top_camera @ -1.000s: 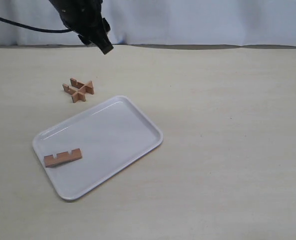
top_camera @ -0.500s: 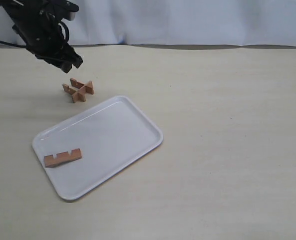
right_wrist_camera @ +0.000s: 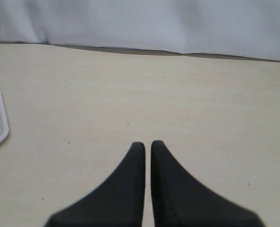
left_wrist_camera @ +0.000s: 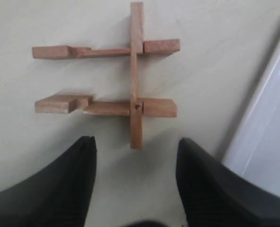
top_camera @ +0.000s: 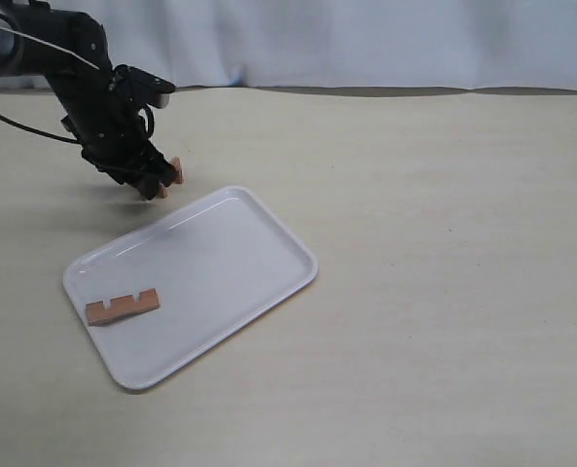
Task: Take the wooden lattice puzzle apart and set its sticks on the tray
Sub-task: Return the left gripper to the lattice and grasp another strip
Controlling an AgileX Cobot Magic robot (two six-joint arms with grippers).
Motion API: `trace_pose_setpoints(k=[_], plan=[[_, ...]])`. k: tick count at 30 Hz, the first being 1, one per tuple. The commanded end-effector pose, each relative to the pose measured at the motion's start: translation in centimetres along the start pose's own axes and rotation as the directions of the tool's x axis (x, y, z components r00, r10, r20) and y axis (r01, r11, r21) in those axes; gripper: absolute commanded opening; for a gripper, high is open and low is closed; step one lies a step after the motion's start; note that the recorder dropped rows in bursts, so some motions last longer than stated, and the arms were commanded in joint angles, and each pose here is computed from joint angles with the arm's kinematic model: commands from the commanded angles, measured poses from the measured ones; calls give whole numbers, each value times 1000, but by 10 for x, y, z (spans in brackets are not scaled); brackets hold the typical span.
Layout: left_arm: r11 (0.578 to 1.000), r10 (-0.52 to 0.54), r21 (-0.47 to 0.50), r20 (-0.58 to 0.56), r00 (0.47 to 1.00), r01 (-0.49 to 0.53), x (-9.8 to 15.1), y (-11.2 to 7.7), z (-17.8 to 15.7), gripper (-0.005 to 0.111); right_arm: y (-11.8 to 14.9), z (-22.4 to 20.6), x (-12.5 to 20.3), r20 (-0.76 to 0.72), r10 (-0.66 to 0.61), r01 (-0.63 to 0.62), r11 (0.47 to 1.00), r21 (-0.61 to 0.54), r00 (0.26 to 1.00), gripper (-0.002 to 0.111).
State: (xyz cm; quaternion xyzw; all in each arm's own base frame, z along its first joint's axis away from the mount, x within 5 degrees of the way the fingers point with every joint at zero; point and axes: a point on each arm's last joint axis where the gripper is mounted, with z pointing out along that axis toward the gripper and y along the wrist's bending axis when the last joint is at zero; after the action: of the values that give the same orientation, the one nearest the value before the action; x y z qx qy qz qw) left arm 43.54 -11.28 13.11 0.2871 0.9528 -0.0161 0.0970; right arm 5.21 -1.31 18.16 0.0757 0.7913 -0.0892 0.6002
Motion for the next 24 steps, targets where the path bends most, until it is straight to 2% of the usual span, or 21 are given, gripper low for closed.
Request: trace_pose_setpoints(k=[1,3,8,15,24], plan=[[1000,-4,-5,33,999,4,-2,1,1,50,0,0,0,8,4,-4,1000,4,1000,4],[1000,-4,-8,39,999,5,-3,1,4,48,0,0,0,8,4,-4,1000,4,1000,4],[1000,-9,18,-35,999,9,4,0,31,28,0,0,0,8,4,-4,1000,4,1000,4],[1000,-8,1,11,1000,8,-1,1,20,1,0,0,0,8,4,-4,1000,4,1000,4],[1000,-3,-19,73,997,5,-6,1,-22,0,0,0,0,8,4,-4,1000,4,1000,4]])
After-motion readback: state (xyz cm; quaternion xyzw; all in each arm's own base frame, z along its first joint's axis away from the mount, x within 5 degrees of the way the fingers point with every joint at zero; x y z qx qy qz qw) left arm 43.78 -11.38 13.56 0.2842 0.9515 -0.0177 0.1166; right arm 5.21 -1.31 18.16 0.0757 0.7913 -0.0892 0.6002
